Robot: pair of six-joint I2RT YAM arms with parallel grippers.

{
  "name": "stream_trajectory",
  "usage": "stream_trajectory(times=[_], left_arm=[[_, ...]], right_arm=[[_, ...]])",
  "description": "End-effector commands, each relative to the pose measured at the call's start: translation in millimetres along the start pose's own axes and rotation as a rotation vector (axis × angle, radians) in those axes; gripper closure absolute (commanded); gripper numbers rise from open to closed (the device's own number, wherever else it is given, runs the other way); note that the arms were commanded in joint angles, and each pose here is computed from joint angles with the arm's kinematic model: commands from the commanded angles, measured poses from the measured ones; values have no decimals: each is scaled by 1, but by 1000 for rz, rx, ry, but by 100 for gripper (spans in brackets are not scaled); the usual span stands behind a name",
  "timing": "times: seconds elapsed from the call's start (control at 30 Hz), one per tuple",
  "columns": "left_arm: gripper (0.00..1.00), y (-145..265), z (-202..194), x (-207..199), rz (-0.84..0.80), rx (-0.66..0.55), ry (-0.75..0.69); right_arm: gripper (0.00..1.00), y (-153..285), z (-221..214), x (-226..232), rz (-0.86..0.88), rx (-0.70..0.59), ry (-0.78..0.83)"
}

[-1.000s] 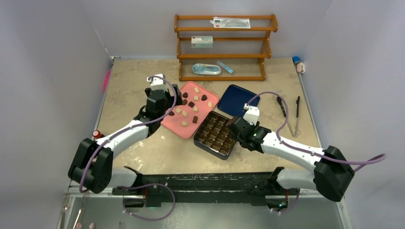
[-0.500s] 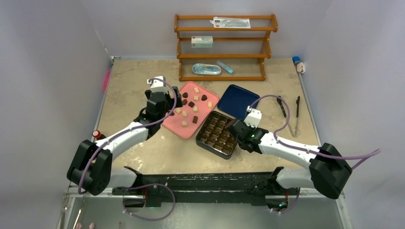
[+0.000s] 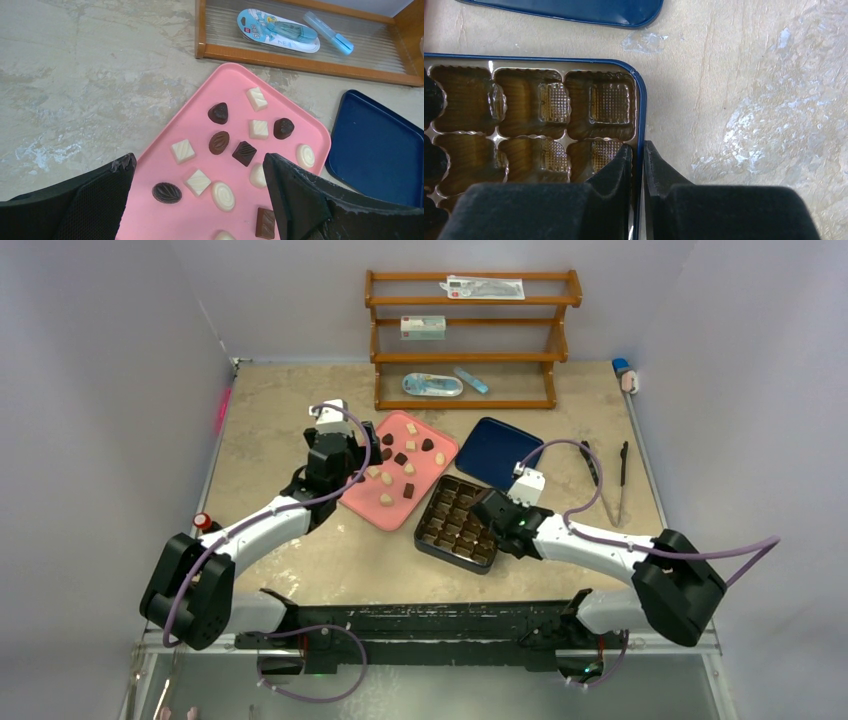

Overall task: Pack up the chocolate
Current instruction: Move the packing box to the center of the board.

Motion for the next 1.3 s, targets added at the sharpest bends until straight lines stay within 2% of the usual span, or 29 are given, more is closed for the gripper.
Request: stream_trajectory(times=[0.0, 0.63, 1.27], left_arm=[[3, 4, 10, -1, -1, -50, 0], [3, 2, 4, -3, -2, -33, 1], [3, 1, -1, -6, -4, -19, 19]], right_arm=[[92, -4, 2, 1, -25, -29, -5], [94, -26, 31, -9, -81, -29, 2], [94, -47, 46, -6, -147, 40, 199]])
Point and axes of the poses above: each gripper's point midway between its finger pads, its own y axis back along the fingers, its own x axis along the line the jaws close on, z = x × y, the point moved 5 cm from there along y, back along the fingers, and after that the axes turned 8 degrees about -y, right-handed, at the moved point
